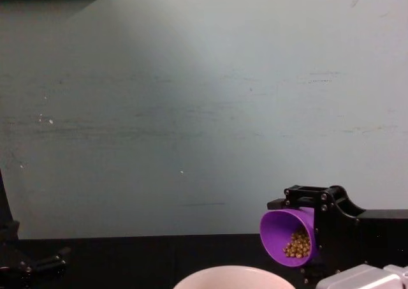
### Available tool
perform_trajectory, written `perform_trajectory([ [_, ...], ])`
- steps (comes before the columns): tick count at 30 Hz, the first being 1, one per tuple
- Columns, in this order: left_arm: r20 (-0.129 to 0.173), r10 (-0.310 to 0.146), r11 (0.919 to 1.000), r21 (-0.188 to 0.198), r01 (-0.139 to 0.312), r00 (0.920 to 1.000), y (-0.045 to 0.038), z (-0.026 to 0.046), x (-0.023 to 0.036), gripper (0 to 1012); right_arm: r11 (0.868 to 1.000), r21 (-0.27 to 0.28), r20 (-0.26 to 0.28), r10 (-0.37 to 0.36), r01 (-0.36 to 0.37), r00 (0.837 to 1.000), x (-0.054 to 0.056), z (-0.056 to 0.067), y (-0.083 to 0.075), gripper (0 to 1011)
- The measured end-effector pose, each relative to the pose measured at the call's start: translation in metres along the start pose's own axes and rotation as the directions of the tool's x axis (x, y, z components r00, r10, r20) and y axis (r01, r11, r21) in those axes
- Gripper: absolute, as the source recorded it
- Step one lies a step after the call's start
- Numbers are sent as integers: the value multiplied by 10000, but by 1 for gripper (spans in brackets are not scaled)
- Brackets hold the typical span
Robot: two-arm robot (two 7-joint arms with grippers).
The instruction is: Pick up the cup and pour the mung beans from the cup into the bowl.
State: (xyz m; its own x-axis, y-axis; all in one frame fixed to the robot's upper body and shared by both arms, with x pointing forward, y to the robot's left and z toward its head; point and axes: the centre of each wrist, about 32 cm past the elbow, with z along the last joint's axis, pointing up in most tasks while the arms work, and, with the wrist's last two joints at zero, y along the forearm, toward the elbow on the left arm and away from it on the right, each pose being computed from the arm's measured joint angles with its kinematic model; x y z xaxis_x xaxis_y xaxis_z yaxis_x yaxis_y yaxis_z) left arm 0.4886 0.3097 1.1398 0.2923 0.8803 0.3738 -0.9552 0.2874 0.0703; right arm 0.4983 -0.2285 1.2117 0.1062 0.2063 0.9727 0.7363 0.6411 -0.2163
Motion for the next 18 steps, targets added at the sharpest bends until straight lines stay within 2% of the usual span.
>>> perform_trajectory([
  [18, -1, 0, 10000, 0, 0, 10000, 0, 0, 0, 1000, 9996, -221, 1153, 202, -178, 9931, 10, 32, 54, 736],
])
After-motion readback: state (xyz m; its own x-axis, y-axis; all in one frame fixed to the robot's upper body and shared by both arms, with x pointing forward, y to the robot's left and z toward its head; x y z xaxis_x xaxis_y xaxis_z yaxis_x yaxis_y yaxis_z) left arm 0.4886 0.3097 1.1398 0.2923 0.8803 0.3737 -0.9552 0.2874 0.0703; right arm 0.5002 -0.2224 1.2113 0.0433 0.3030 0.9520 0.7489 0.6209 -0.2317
